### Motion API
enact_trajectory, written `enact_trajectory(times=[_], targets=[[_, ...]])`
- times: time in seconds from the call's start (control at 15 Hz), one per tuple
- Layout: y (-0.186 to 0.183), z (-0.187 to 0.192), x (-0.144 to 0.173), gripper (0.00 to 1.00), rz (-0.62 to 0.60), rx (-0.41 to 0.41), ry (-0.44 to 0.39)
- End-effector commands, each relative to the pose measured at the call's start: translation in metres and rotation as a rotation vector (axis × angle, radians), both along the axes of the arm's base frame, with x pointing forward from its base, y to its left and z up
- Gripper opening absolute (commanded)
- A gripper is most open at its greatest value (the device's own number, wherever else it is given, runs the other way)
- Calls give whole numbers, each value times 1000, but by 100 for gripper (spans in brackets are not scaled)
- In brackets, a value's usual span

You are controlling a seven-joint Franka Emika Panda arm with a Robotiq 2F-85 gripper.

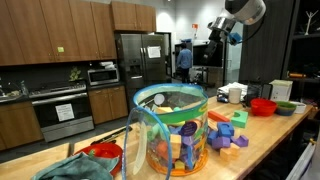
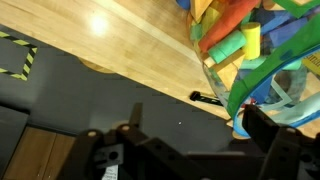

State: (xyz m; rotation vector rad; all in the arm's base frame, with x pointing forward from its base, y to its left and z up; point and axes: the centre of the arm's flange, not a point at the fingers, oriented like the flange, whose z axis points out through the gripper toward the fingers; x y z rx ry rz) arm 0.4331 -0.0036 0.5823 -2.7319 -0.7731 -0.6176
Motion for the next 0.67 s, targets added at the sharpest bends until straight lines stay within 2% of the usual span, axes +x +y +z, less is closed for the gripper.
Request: enact_trajectory(times=[0.0, 0.27, 0.6], targets=[[0, -1, 0, 100, 1, -1, 1], [-1, 0, 0, 100, 1, 0, 0], [-6, 18, 8, 100, 101, -21, 75]])
